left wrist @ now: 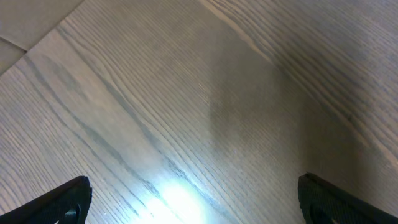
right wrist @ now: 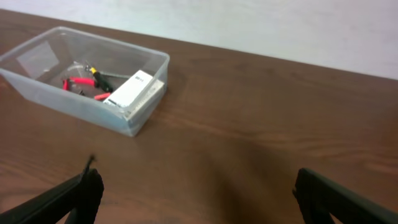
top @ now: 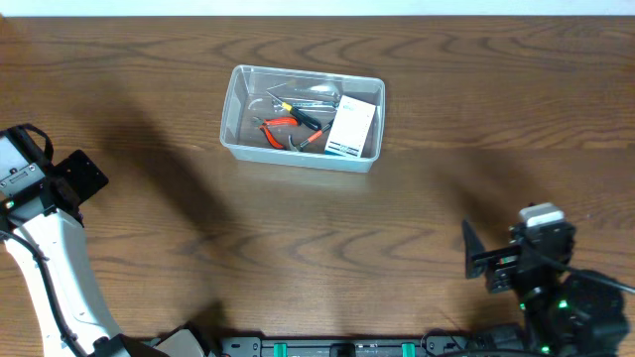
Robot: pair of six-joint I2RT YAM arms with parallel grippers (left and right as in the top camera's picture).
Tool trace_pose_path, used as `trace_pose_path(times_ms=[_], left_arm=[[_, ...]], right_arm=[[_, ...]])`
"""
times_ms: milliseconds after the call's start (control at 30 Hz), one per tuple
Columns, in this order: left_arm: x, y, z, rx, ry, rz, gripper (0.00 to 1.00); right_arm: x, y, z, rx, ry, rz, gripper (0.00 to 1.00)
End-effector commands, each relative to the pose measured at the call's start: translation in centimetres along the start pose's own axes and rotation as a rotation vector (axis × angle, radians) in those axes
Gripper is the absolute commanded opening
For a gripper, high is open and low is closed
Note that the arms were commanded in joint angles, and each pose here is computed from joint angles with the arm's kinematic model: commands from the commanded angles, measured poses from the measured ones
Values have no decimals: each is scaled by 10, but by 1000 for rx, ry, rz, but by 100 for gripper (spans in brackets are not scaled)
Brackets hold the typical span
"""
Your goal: Pack container
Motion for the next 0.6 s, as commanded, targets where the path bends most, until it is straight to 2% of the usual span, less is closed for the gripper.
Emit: trace_pose_path(times_ms=[0,233,567], left_arm=[[1,3,-1,-3,-1,10,98],[1,3,-1,-3,-1,10,98],[1,3,-1,-3,-1,10,98]], right_arm=[[2,-37,15,29,18,43,99],[4,-98,42,114,27,109,99],[4,-129,57,197,24,129,99]])
Point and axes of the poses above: each gripper's point midway between its finger pads, its own z axis out along the fingers, its own x axis along the line the jaws close on, y = z × x, the point moved 10 cm from there along -z, back along the fingers, and after that the axes turned 1 degree about z, right-handed, at the moved point
